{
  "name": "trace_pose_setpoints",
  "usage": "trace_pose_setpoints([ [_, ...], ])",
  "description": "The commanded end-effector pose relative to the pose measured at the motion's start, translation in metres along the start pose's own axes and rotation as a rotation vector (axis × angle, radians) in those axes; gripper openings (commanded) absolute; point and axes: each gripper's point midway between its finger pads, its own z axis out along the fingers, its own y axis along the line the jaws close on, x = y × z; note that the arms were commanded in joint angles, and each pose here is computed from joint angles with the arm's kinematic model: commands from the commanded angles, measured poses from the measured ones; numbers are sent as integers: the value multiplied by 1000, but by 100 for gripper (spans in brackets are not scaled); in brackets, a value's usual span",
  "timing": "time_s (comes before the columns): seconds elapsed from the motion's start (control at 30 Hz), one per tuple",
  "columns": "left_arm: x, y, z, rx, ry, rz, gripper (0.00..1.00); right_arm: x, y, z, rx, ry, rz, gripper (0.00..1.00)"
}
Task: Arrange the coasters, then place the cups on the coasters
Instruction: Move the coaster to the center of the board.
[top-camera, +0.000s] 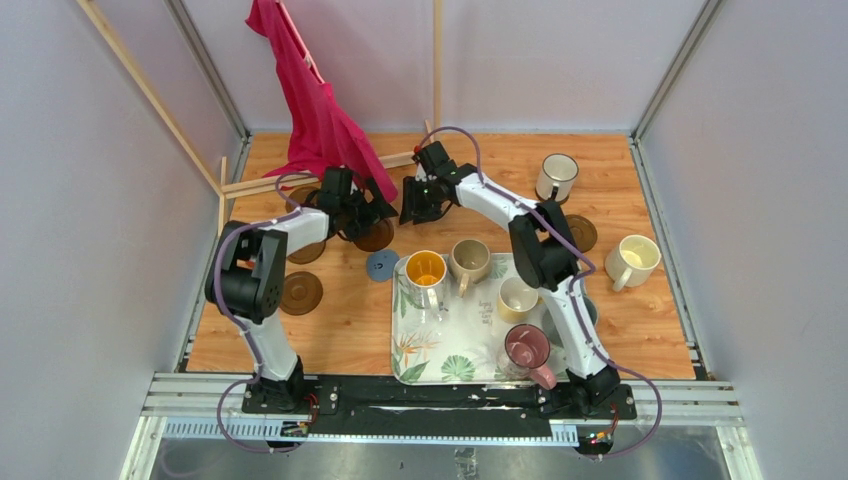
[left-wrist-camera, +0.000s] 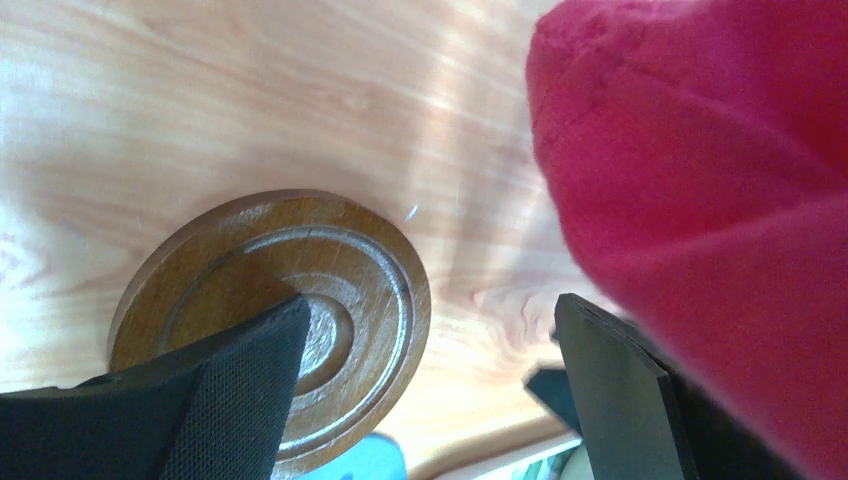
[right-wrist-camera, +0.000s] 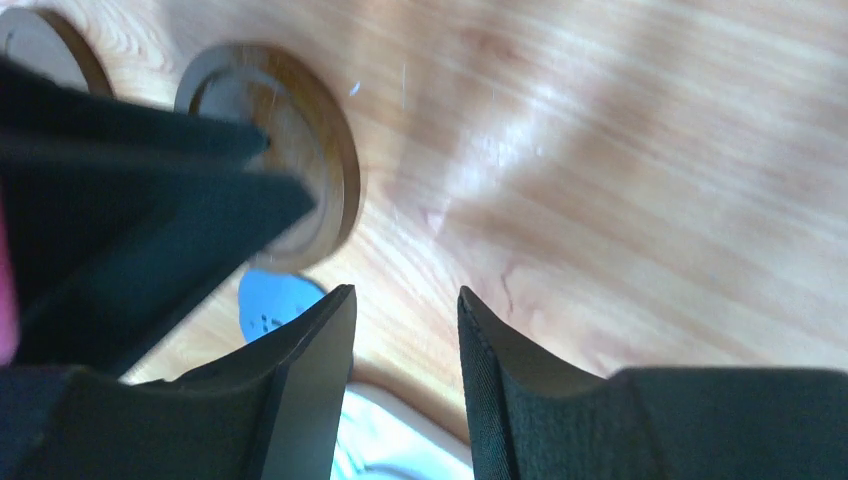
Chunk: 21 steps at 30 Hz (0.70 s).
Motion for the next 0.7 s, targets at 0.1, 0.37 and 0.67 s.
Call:
trace_pose_setpoints([
  [0.1, -22, 34, 22, -169, -44, -53, 100, 5, 1, -50, 53, -37, -78, 46],
  [0.37, -66, 50, 37, -206, -72, -77, 100, 17, -3, -81, 84, -43, -99, 48],
  [0.67, -100, 45, 50, -180, -75, -57, 100, 23, -63, -116, 287, -84, -35, 60],
])
